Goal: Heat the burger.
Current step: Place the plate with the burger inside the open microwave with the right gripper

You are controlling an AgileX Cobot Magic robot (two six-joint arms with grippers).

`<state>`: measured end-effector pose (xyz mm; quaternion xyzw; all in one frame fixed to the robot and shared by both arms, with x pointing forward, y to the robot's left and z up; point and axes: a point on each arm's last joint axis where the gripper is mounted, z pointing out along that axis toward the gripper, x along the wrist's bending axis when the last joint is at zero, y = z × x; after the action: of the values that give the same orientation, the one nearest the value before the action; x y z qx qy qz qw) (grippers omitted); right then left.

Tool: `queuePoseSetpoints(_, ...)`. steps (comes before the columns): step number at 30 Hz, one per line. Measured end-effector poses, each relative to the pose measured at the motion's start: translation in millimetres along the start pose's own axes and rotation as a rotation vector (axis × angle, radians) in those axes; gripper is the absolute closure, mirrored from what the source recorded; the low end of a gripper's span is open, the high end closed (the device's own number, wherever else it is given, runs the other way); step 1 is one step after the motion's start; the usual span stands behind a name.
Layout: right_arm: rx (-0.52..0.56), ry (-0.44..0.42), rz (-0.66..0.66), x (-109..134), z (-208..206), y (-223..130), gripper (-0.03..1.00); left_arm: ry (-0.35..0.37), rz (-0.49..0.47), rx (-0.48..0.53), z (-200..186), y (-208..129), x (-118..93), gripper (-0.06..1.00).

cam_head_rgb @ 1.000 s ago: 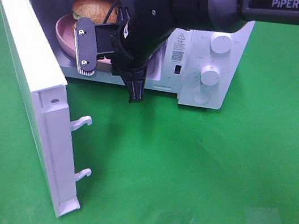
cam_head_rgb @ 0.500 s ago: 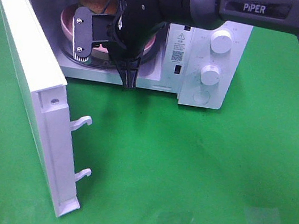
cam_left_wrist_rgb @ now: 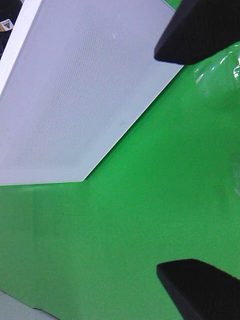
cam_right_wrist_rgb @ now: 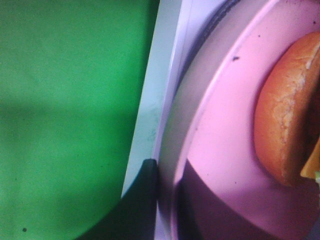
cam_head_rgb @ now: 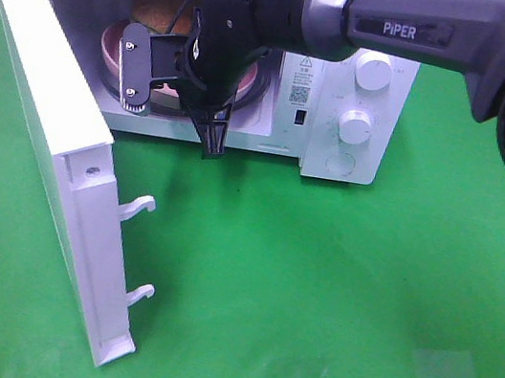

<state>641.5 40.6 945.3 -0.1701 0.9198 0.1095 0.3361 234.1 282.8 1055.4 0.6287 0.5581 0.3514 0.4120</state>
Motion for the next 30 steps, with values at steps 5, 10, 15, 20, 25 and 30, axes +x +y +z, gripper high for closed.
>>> queuePoseSetpoints(5,0.005,-0.008,-0.012,-1.6,-0.6,-0.3,0.89,0.001,0.001,0.000,0.0,0.0,0.1,-0.03)
queuePoseSetpoints(10,0.006,-0.009,-0.015,-1.6,-0.6,-0.4,0.88,0.001,0.001,0.000,0.0,0.0,0.1,-0.03)
queuePoseSetpoints(15,0.006,-0.009,-0.010,-1.6,-0.6,-0.4,0.85,0.001,0.001,0.000,0.0,0.0,0.1,-0.03)
queuePoseSetpoints(20,0.006,-0.017,0.001,-2.4,-0.6,-0.4,0.82,0.001,0.001,0.000,0.0,0.0,0.1,-0.03)
queuePoseSetpoints(25,-0.012,-0.054,0.016,-7.3,-2.1,2.0,0.72,0.001,0.001,0.000,0.0,0.0,0.1,-0.03)
queuePoseSetpoints(30,-0.013,-0.054,0.052,-7.3,-2.1,2.0,0.61,0.001,0.001,0.000,0.0,0.0,0.1,-0.03)
